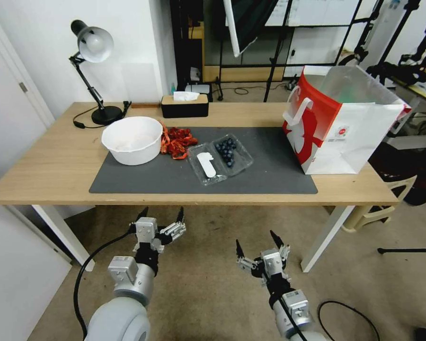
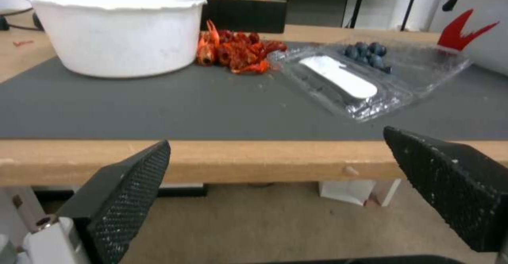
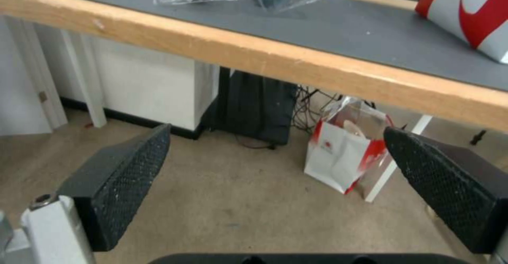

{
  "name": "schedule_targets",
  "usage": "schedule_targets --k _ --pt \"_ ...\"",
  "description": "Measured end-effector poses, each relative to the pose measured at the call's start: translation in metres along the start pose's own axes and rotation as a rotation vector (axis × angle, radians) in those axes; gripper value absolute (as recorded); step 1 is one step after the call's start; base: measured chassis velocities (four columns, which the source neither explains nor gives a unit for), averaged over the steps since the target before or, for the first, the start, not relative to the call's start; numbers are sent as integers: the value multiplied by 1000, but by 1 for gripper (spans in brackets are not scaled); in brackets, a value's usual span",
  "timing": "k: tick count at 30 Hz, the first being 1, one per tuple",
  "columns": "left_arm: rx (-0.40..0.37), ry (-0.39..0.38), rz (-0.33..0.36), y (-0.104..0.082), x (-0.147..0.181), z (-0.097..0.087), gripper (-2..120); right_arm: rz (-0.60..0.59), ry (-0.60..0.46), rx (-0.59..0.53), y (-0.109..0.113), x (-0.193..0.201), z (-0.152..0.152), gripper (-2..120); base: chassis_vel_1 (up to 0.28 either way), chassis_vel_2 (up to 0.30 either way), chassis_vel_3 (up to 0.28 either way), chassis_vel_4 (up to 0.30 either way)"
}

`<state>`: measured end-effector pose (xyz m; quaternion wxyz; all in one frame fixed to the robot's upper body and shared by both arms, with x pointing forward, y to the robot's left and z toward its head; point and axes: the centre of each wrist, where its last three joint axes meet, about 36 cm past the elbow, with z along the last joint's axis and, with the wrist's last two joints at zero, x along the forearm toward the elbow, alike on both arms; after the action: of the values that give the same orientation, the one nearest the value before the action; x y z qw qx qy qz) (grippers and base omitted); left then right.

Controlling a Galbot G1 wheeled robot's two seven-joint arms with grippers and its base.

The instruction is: Close the takeout container lid, then place the container into the takeout bag.

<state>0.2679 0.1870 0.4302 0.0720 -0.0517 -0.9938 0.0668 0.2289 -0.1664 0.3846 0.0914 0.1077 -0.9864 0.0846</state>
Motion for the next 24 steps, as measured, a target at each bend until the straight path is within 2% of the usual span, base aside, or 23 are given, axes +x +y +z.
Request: schedule_targets --k 6,24 --pt "-2 -14 4 2 -2 -2 100 6 -10 -1 -3 -2 -1 100 0 0 0 0" --pt "-15 4 2 12 -4 8 100 22 -44 -45 -15 -15 -12 100 0 0 0 0"
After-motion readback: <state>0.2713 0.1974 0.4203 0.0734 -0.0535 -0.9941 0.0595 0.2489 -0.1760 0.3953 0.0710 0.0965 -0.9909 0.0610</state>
